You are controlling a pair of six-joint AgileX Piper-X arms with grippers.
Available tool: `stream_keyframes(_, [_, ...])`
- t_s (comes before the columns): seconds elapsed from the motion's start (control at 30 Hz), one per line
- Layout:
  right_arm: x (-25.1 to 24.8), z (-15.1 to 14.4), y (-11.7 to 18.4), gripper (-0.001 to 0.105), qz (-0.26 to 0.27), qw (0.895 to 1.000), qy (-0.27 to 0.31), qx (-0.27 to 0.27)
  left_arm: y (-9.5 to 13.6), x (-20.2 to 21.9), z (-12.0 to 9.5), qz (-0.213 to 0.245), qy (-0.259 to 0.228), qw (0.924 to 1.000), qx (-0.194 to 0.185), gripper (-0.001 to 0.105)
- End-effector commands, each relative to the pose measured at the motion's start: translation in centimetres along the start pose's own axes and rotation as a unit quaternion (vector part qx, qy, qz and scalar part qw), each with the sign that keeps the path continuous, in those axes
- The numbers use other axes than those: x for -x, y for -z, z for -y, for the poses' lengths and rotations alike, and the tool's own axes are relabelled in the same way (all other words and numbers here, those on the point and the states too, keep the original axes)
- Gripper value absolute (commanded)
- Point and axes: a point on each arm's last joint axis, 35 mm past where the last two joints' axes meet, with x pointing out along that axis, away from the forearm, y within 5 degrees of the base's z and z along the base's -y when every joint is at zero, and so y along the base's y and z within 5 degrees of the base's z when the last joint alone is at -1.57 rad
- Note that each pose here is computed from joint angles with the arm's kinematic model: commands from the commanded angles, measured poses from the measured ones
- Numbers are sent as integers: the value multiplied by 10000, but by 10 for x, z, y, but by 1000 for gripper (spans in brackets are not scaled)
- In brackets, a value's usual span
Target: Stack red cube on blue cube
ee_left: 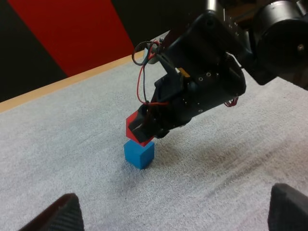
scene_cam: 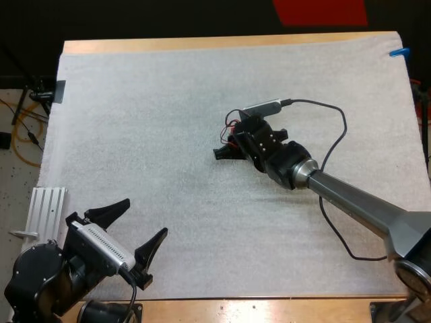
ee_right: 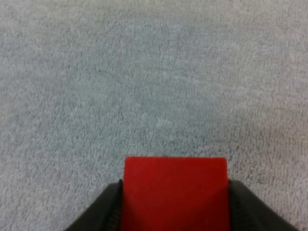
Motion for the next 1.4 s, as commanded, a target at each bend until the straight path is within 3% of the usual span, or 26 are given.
stream_keyframes(0.0, [-1,1,-2,8,65,10000,-3,-42,-3,0,1,44,55,10000,-47,75])
stream_keyframes(0.4, [-14,-2,7,10,-84,9998,172,-13,-3,0,1,44,55,10000,-47,75])
stream_keyframes(0.63, [-14,-1,5,39,8,9997,229,-52,-3,0,1,44,55,10000,-47,75])
stream_keyframes(0.73, [-14,-1,5,46,8,9997,229,-52,-3,0,1,44,55,10000,-47,75])
stream_keyframes(1.37, [-17,-3,2,48,178,9998,33,-34,-3,0,1,44,55,10000,-47,75])
